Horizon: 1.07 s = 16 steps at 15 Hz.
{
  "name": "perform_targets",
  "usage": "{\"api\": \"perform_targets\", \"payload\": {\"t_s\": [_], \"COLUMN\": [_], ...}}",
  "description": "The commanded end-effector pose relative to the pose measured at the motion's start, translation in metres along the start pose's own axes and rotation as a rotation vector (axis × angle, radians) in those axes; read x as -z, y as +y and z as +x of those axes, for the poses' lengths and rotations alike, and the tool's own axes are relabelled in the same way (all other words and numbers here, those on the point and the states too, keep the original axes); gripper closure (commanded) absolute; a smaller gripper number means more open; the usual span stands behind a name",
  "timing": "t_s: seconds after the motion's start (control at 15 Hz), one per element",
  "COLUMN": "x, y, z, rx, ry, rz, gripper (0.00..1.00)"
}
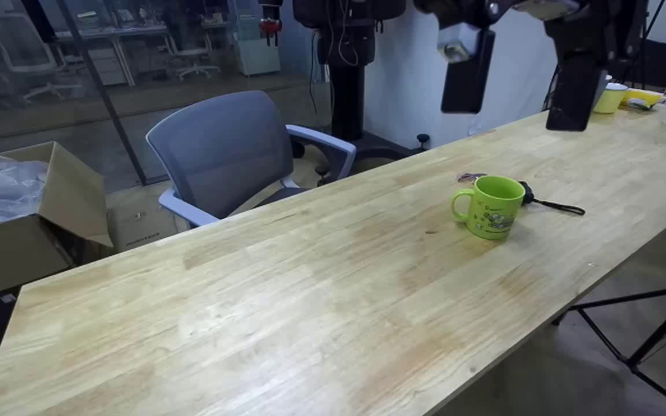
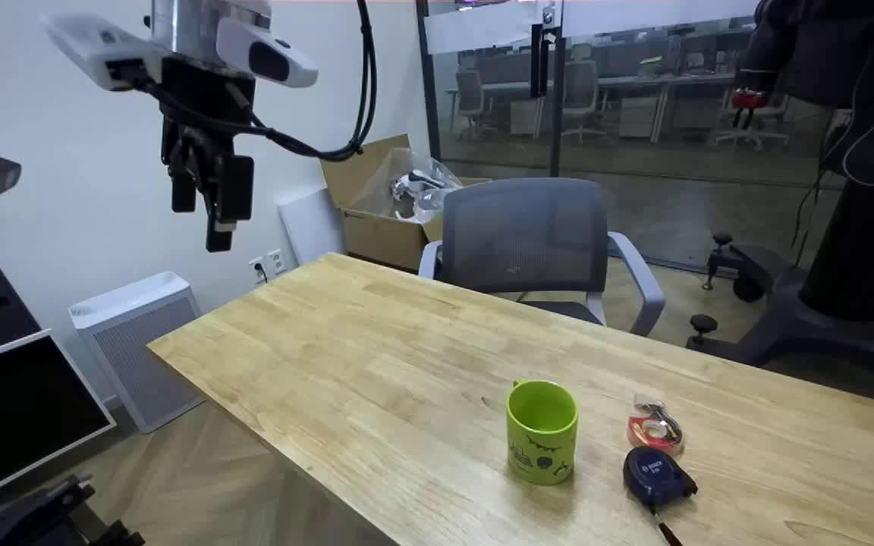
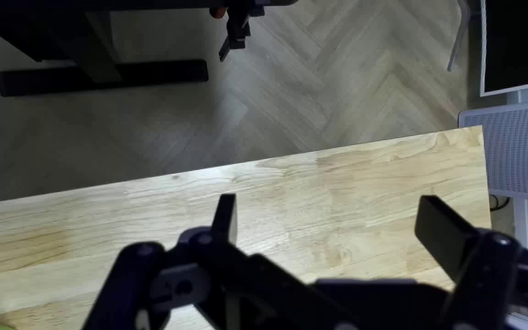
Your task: Move the mug to the left
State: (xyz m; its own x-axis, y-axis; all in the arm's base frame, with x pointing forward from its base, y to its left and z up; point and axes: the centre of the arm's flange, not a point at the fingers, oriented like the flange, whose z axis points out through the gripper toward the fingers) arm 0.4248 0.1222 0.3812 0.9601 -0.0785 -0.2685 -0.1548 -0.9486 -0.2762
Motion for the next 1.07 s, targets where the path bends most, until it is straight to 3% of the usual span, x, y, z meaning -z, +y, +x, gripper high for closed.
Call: {"api": "perform_targets", "payload": {"t_s": [0.0,0.87,1.0], "x": [0.0000,0.0001,-0.0033], "y": [0.0001,0.0001,-0.0005], "z": [0.0000,0.0000,0.0064], "rx": [0.000,0.001,-0.003], "ry": [0.000,0.000,0.039], "rz": [0.000,0.000,-0.014], "gripper": [0.00,0.00,0.00]}}
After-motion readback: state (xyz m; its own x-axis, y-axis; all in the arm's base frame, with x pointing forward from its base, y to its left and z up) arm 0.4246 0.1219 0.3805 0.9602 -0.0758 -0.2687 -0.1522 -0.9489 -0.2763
